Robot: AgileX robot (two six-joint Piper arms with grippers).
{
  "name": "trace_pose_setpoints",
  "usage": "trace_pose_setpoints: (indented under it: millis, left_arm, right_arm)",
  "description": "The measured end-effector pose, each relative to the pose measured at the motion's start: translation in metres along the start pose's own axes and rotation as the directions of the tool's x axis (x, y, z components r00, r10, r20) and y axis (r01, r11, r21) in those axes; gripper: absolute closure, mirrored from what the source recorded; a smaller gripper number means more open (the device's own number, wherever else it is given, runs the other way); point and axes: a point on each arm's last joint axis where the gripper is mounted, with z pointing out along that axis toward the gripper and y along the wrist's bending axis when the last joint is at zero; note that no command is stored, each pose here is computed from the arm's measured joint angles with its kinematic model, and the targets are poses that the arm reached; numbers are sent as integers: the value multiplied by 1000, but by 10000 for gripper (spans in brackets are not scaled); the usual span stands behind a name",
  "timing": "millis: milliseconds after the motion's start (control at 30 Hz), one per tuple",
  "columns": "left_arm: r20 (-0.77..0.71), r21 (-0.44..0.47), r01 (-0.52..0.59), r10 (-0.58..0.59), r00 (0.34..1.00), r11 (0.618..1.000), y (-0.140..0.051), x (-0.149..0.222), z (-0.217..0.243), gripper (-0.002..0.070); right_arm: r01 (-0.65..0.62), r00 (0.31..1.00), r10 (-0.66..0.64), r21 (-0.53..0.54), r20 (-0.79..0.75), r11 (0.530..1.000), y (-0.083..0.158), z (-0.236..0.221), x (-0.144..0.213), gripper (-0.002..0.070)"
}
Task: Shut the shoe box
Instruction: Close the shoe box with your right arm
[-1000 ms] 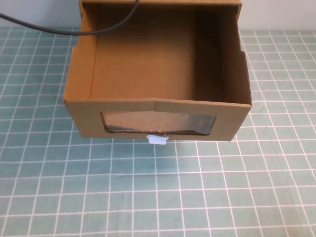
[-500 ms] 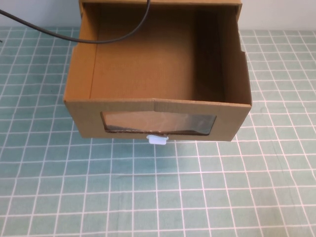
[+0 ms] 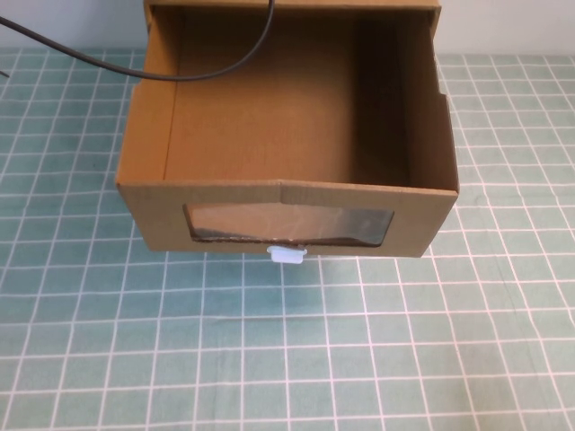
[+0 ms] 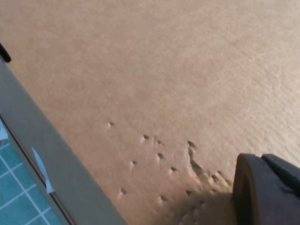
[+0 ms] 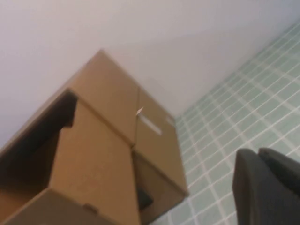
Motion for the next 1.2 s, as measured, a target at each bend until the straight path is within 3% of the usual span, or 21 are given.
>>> trace_pose_setpoints:
  millis: [167,233,367,500,700,833,1000,1200]
  left_arm:
    - [2,-3,5,-5,1000,1000,0,0,0,680]
    - [1,-3,4,-4,1000,1000,0,0,0,680]
    - [0,-4,6,-6,1000,1000,0,0,0,680]
    - [0,-4,6,-6,1000,1000,0,0,0,680]
    - [0,-4,6,-6,1000,1000,0,0,0,680]
    - [0,-4,6,-6,1000,1000,0,0,0,680]
    - [0,-4,7,-7,1000,1000,0,0,0,680]
    - [0,-4,9,-9,1000,1000,0,0,0,680]
  right_arm:
    - [121,944,-136,-67,-302,990,47,5,-25,687]
    - [189,876,-218,-108,-430,976,67,12,-38,687]
    - [249,671,-307,-185,-675,951,90,35,-51,687]
    - [264,518,-334,-225,-787,938,98,68,-59,687]
    - [232,385,-426,-361,-819,903,126,109,-55,687]
    - [216,326,-538,-493,-777,843,161,124,-38,687]
    - [240,330,-640,-593,-694,768,205,129,-3,687]
    - [256,362,-662,-613,-656,747,229,147,28,687]
